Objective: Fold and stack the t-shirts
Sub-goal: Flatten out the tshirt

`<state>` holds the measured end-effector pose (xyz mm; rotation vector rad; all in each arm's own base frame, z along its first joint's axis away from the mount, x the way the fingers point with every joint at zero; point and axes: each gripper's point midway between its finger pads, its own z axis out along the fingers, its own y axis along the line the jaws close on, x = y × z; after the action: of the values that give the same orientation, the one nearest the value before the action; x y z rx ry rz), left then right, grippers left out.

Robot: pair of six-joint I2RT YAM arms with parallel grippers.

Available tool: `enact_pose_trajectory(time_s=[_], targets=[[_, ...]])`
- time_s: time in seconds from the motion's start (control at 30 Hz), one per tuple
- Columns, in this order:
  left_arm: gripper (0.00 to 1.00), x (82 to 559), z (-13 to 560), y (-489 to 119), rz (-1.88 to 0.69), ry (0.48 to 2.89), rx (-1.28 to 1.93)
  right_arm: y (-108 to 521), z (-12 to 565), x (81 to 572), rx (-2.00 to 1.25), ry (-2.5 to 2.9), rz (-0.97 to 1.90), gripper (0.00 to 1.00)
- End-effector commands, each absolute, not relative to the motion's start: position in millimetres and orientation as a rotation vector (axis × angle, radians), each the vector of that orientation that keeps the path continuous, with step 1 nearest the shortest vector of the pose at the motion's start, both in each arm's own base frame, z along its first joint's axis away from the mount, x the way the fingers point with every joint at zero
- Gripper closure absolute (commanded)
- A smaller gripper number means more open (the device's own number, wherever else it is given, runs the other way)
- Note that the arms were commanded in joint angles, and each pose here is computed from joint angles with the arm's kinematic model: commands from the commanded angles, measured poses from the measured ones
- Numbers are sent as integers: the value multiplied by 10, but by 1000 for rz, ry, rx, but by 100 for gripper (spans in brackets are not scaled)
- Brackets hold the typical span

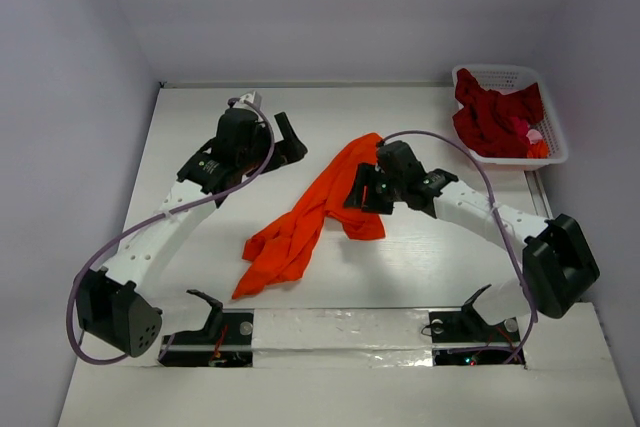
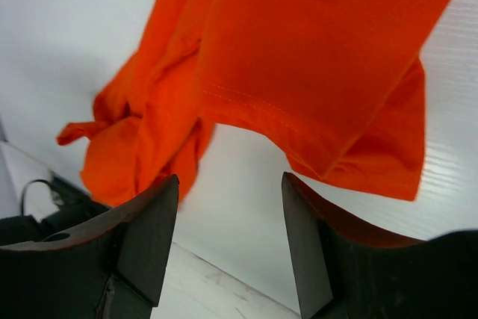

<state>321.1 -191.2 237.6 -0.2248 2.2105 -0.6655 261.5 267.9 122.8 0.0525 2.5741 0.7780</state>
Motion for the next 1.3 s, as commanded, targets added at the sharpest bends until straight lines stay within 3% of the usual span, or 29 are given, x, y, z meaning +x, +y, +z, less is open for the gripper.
enact_pose_trajectory(time_s=[0.0, 0.27, 0.53, 1.27], targets=[[1, 3167, 2525, -1918, -681, 2175, -186, 2821, 1390, 2851, 189, 2460, 943, 38], [1, 3098, 2493, -1881, -677, 2181, -189, 2547, 1204, 2930, 451, 2448, 923, 37], [1, 3100, 2439, -1901, -685, 2193, -190, 2649, 1035, 2767, 539, 2485, 1059, 37], [1, 3101, 2371, -1905, -682, 2206, -200, 2481, 933, 2566, 705, 2489, 1043, 39]])
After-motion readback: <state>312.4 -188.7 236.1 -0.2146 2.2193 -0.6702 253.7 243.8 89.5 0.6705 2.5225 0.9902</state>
